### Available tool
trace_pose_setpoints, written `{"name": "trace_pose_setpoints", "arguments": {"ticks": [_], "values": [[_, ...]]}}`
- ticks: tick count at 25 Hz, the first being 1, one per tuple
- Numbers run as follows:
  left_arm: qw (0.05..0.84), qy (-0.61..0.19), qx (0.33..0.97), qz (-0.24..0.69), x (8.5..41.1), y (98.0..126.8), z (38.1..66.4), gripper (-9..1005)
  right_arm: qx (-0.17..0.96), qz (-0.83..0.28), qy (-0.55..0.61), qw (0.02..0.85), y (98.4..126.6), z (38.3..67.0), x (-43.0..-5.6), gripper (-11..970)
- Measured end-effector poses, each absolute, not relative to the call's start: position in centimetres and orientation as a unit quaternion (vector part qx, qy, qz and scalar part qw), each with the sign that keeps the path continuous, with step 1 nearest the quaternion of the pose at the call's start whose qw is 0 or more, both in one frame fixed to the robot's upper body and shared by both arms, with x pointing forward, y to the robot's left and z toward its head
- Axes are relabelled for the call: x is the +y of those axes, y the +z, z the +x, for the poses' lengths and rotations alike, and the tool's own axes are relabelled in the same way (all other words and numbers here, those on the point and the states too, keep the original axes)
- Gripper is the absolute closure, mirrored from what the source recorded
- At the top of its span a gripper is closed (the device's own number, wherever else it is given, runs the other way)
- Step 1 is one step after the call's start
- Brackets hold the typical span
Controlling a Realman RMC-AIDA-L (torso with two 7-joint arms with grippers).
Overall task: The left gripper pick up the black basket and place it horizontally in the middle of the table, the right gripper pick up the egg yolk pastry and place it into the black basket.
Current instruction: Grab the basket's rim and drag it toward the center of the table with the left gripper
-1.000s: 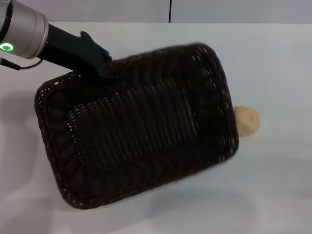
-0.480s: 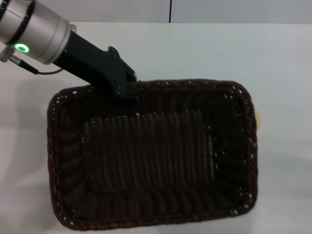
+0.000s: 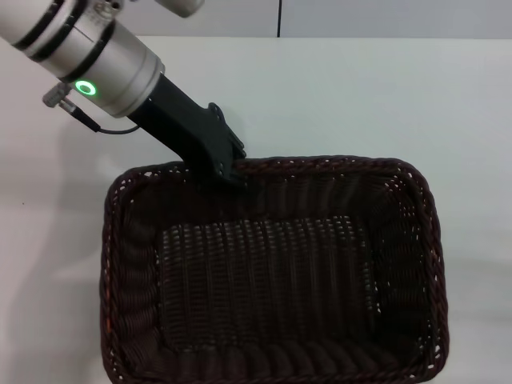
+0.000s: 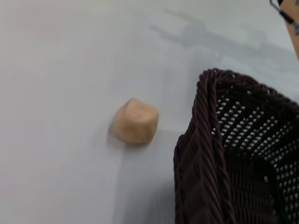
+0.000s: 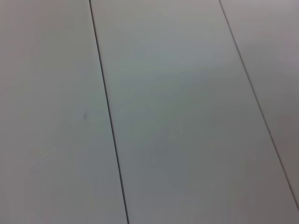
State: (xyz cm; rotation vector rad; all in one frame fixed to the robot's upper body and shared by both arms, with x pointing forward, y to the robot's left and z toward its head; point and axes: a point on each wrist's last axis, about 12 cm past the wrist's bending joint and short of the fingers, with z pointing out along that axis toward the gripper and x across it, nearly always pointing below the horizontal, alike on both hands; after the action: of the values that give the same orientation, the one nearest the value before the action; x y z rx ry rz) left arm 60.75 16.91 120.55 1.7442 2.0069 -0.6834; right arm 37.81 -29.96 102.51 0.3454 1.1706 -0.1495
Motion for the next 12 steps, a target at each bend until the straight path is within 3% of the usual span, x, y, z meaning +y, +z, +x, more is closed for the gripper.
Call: {"name": "trace_pose_setpoints", "arguments": {"ticks": [12], "values": [[0.220,-0.213,0.711,0.633,15.4,119.8,62.1,690,0.552,0.160,-0.068,0.815,102.5,38.0,-30.0,186]]}}
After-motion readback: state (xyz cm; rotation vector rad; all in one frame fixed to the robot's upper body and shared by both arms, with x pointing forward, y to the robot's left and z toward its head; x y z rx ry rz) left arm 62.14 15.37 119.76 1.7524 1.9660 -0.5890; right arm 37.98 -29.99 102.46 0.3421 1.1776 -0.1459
